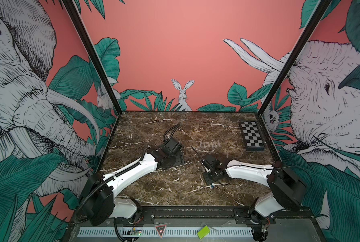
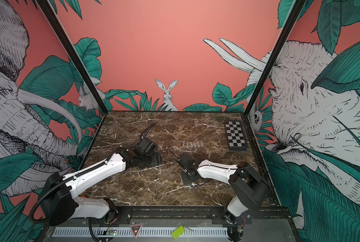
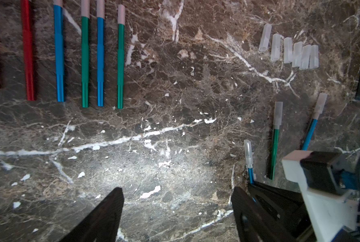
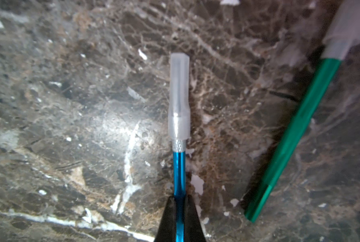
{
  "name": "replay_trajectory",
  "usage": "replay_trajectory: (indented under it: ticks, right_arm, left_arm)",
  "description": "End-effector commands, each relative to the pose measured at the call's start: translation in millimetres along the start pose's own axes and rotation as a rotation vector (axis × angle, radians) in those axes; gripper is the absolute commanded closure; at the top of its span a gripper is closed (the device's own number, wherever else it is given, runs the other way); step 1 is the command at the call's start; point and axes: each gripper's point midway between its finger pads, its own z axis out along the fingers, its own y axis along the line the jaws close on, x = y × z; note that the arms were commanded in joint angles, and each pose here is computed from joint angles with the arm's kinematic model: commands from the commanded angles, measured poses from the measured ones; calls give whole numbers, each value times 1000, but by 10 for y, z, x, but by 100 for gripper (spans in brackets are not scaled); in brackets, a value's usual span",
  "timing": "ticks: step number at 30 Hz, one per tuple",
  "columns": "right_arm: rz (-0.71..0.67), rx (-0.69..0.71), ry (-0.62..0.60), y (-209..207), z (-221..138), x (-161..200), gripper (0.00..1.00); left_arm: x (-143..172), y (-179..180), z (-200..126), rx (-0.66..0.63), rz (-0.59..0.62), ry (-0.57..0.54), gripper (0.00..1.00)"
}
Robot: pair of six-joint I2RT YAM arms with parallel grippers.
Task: Remove protective caps from carving knives
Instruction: Pick up the carving knife from the center of the board.
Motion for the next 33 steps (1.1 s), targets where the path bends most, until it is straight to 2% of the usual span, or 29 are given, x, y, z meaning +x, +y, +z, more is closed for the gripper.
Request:
replay_trajectory:
  ticks: [1, 15, 22, 33]
  right_arm:
    - [-26, -56, -48, 110, -138, -56, 100]
    - [-7, -250, -129, 421, -440, -141, 100]
    - [1, -257, -146, 449, -526, -180, 100]
    - [-4, -238, -128, 471, -470, -171, 100]
  left_arm:
    - [10, -67, 12, 45, -68, 11, 17]
    - [111, -424, 295, 134, -230, 94, 19]
    - [170, -568, 425, 136, -260, 131, 22]
    - [261, -744, 553, 139, -286, 159, 24]
